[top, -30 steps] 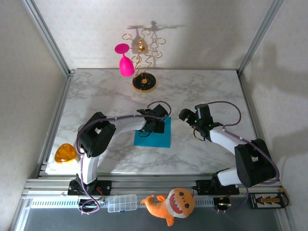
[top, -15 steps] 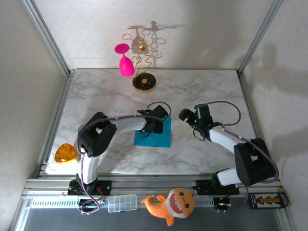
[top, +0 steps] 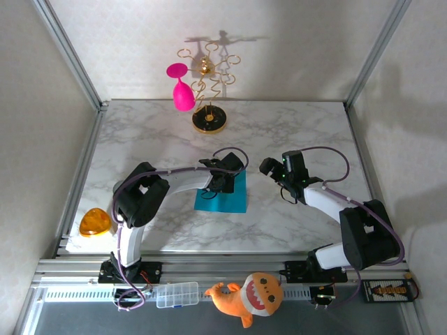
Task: Fold a paper plane with a square sheet of paper (pick it up from the middle)
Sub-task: First fold the square sheet of paper in half at the center of the table, then hold the square sheet of paper at the center of the table.
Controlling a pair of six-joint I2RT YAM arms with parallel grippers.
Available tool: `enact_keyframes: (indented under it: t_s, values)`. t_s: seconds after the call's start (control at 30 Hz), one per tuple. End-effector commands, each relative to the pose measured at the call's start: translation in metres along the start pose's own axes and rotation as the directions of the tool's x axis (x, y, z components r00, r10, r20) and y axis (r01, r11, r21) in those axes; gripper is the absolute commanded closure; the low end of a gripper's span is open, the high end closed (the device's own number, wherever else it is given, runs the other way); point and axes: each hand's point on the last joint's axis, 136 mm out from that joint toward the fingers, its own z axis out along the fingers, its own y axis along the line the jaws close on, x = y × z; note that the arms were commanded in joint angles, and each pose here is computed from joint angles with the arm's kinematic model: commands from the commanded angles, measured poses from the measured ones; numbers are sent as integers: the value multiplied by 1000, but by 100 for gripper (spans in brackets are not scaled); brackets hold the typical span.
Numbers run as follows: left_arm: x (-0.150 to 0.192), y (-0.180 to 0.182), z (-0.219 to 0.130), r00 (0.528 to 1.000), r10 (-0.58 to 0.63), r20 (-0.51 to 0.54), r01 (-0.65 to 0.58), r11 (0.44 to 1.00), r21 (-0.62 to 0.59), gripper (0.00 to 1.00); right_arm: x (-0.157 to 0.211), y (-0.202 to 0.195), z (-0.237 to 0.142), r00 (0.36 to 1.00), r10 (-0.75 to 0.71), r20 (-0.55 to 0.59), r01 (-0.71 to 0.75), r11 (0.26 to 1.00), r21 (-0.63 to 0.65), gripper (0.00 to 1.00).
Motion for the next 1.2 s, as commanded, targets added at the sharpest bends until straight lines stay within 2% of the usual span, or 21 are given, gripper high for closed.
enact_keyframes:
  t_s: [0.0, 0.13, 0.27, 0.33, 0.47, 0.57, 0.67, 0.8, 0.97, 1.17]
  values:
    - [11, 13, 4, 999, -3, -41, 1, 999, -34, 41, -8, 6, -3, 1000, 19, 15, -18, 1000, -13, 2]
    - [0, 4, -12, 1000, -23, -19, 23, 999, 46, 57, -9, 7, -5, 1000, 20, 17, -20, 1000, -16, 2]
    - [-22, -22, -46, 998, -69, 14, 63, 961, 269, 68, -14, 10, -10, 998, 35, 43, -33, 999, -38, 2]
    - [-30, -36, -65, 995, -101, 10, 88, 911, 404, 71, -18, 18, -15, 998, 41, 54, -36, 994, -99, 2]
    - [-45, -49, -94, 982, -185, -20, 157, 763, 627, 72, -19, 44, -26, 1000, 2, 31, 7, 961, -276, 5]
    - [-51, -55, -108, 973, -224, -58, 193, 644, 740, 72, -13, 64, -34, 998, -61, -5, 55, 919, -390, 7]
    - [-50, -57, -106, 969, -231, -90, 213, 589, 780, 71, -4, 78, -37, 993, -113, -45, 78, 876, -476, 10]
    - [-41, -52, -79, 965, -230, -125, 244, 615, 750, 71, 16, 88, -35, 977, -171, -129, 71, 826, -559, 29]
    - [-31, -43, -48, 963, -228, -143, 261, 659, 706, 71, 42, 87, -16, 947, -217, -239, 56, 841, -539, 59]
    - [-15, -26, -22, 967, -203, -152, 253, 721, 646, 71, 76, 81, 10, 905, -230, -357, 37, 880, -473, 77]
